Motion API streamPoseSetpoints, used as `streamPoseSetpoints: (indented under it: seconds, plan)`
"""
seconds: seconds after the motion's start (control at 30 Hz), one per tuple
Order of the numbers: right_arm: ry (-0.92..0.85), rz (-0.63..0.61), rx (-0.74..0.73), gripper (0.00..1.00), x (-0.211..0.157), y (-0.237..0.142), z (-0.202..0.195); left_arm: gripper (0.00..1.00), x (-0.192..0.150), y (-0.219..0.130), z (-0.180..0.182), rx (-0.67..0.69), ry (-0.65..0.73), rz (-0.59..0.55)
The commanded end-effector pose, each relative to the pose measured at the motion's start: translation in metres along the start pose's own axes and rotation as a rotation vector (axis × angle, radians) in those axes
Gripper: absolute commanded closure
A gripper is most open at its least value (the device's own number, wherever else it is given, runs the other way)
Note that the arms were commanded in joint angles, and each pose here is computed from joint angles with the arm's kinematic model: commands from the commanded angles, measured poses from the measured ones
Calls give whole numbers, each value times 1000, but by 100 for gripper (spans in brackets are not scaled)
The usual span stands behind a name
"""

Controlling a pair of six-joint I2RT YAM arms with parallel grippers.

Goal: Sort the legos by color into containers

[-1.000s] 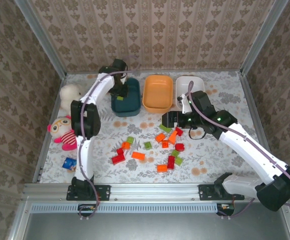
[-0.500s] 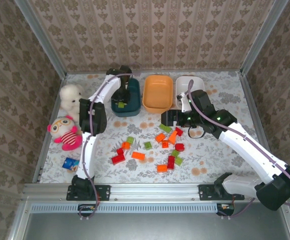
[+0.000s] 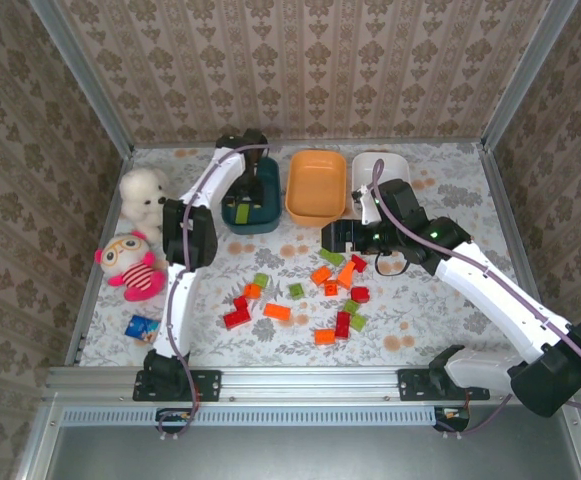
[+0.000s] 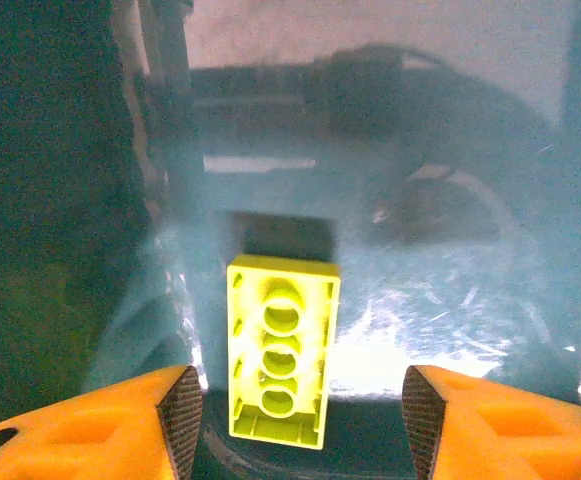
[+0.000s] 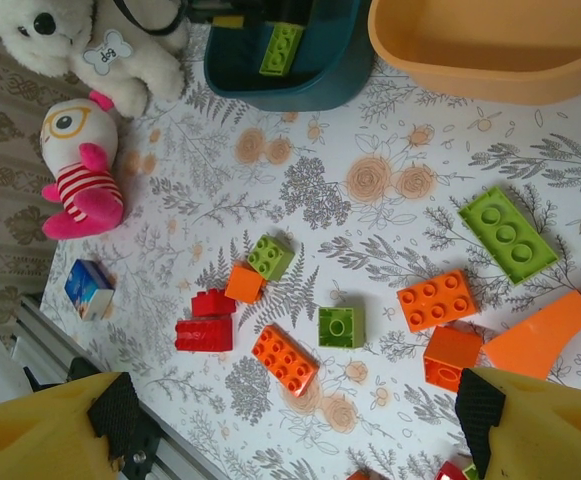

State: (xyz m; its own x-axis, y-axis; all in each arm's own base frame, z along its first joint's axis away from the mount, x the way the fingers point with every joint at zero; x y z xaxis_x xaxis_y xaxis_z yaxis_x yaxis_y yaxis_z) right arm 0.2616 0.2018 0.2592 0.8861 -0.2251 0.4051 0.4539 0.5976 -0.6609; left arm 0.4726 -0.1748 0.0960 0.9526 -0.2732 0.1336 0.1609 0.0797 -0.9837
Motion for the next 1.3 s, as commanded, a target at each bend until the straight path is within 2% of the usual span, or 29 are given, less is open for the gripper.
streamPoseSetpoints:
  seconds: [0.0,0.17,0.3,0.37,0.5,0.67,0.83,1.03,1.27]
  plan:
    - [-62,17,9,14,-2,-6,10,38,13,-57,1,-19,-46,-129]
    - [-206,92,-30,15,-16,9,22,33,7,-125,8,-119,-192,-326]
    - [-310,177,-61,16,-35,31,35,24,-26,-168,19,-210,-303,-539]
    - [-344,238,-83,16,-49,51,37,23,-50,-176,22,-241,-329,-590]
    - [-353,319,-111,17,-74,80,41,25,-113,-176,26,-250,-364,-591]
    - [-284,442,-122,19,-99,119,47,25,-194,-171,38,-189,-420,-581]
    - [-114,505,-130,19,-107,164,55,25,-260,-165,57,-133,-504,-598]
    - [131,523,-157,25,-123,212,61,25,-289,-169,63,-128,-510,-612]
    - [255,457,-267,31,-128,244,52,25,-300,-178,58,-179,-454,-631]
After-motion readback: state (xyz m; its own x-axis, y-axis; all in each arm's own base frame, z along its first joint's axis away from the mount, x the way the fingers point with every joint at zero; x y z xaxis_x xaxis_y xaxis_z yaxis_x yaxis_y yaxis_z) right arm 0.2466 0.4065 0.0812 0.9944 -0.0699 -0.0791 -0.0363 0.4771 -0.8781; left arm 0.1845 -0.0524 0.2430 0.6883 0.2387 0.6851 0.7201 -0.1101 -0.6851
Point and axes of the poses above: each hand's point on the last joint's axis, 136 mm out from that joint toward the fingers, its own y axis out along the fingers, its own z axis along the line the jaws close on, x = y × z, the point moved 3 cm from there along -y, back along the fingers, and after that the axes turned 12 degrees about y, right-handed, at the moved point
